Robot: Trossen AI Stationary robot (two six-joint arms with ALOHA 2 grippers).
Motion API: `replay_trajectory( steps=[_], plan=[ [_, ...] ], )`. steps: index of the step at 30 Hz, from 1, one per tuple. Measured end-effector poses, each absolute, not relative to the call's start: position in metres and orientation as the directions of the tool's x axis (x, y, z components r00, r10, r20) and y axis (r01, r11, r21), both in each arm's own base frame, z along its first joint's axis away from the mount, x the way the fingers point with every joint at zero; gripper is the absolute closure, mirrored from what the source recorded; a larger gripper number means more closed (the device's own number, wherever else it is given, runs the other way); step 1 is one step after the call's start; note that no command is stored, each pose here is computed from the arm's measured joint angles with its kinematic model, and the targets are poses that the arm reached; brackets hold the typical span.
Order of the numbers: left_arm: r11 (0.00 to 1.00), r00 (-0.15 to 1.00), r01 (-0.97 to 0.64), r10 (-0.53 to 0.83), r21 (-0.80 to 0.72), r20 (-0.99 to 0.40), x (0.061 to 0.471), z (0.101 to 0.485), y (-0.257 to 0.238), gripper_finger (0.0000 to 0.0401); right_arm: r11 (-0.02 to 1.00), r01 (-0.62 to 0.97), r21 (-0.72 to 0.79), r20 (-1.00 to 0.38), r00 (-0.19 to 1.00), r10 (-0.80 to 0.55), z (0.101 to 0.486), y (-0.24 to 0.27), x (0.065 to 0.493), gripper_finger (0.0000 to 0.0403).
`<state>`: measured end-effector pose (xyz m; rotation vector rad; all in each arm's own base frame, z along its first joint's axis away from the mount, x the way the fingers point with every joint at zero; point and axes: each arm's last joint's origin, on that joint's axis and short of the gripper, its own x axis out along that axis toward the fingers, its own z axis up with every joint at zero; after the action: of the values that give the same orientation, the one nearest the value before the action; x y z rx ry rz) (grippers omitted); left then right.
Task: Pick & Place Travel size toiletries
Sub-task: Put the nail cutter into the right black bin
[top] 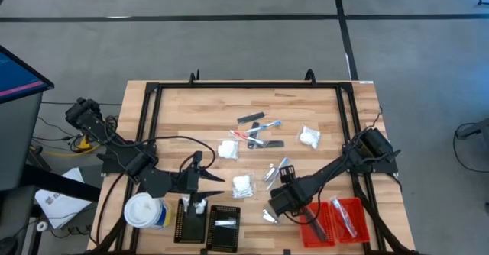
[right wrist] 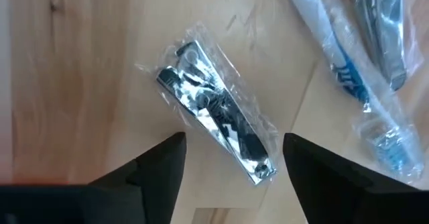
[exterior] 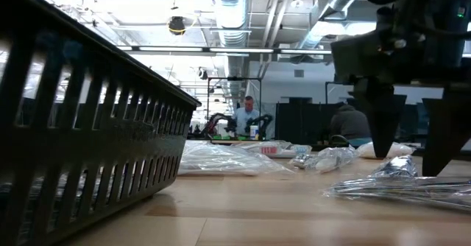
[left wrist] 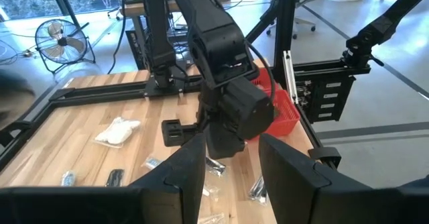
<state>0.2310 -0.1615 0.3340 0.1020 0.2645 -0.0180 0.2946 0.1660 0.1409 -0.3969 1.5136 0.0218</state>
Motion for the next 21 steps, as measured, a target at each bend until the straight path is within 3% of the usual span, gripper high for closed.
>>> replay_trajectory(
  steps=[5, 15, 21],
  plan=[
    [0.995, 0.965, 0.031, -0.004, 0.098, -0.262, 0.2311, 0.334, -0.1616, 0.027, 0.945, -0.23, -0.234, -0.972, 0.055, -0.227, 0.1369, 0.1629, 0.292, 0.0196],
    [0.995, 0.966, 0.029, -0.004, 0.096, -0.258, 0.2312, 0.3344, -0.1617, 0.027, 0.952, -0.229, -0.203, -0.979, 0.05, -0.197, 0.1356, 0.1625, 0.293, 0.0304],
    [0.995, 0.966, 0.027, -0.001, 0.096, -0.257, 0.2312, 0.3346, -0.1616, 0.027, 0.949, -0.234, -0.21, -0.978, 0.048, -0.204, 0.1353, 0.1621, 0.2926, 0.0337]
  ],
)
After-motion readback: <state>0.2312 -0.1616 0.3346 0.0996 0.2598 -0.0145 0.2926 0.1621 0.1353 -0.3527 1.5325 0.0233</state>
